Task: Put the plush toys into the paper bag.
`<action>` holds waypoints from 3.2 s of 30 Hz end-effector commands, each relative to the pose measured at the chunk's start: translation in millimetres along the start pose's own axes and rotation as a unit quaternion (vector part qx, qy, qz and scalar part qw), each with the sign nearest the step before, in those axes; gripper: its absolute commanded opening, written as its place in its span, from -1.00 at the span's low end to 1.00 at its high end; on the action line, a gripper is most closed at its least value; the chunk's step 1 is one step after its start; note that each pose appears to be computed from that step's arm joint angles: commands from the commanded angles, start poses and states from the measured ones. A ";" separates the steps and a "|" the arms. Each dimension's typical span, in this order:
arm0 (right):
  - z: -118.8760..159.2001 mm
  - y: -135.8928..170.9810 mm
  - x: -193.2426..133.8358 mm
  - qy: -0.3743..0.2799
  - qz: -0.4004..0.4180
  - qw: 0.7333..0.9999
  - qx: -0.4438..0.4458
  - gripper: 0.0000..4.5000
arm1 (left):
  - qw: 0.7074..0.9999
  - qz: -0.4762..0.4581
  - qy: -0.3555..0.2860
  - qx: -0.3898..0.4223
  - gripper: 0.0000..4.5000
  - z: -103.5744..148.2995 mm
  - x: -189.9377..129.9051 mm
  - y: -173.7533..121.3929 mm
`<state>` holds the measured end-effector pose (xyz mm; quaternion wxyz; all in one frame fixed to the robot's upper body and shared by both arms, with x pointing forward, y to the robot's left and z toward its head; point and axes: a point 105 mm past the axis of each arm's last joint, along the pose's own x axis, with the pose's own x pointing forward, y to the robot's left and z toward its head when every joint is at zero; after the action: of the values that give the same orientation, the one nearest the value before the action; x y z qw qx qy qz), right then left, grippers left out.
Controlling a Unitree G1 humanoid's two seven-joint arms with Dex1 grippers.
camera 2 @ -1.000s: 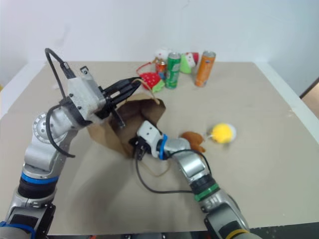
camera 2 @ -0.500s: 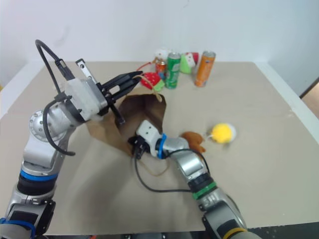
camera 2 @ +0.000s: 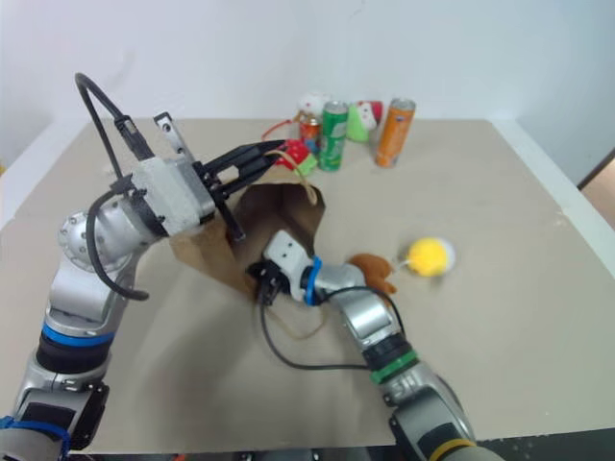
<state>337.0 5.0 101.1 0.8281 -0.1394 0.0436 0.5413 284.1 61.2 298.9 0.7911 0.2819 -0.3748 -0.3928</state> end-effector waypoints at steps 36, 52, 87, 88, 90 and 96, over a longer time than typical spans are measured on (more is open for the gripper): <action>0.5 -44.3 -200.5 0.109 -0.085 0.990 0.031 0.95 | 0.993 -0.021 0.031 -0.111 -1.00 -20.3 -26.7 -29.8; -30.8 -50.5 -187.1 0.129 -0.097 0.987 -0.004 -0.55 | 0.966 0.013 0.060 -0.250 -1.00 -30.7 -30.7 -25.7; 84.1 -23.9 -34.9 -0.037 0.030 0.996 -0.070 -0.48 | 0.967 0.051 0.043 -0.244 -1.00 -18.7 -14.4 -22.7; 86.0 -24.8 -35.3 -0.043 0.028 0.996 -0.069 -0.32 | 0.967 0.053 0.043 -0.244 -1.00 -19.3 -14.5 -21.4; 89.2 -28.0 -36.8 -0.054 0.017 0.995 -0.076 -0.19 | 0.967 0.055 0.045 -0.244 -1.00 -20.2 -14.8 -20.3; 88.3 -34.8 -40.5 -0.058 -0.008 0.993 -0.099 0.79 | 0.967 0.054 0.048 -0.243 -1.00 -21.9 -14.7 -20.7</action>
<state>342.5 -15.7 184.0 0.8095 -0.1784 -0.0188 0.5590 291.9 64.8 253.0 0.8784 0.0721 -0.2186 -0.4188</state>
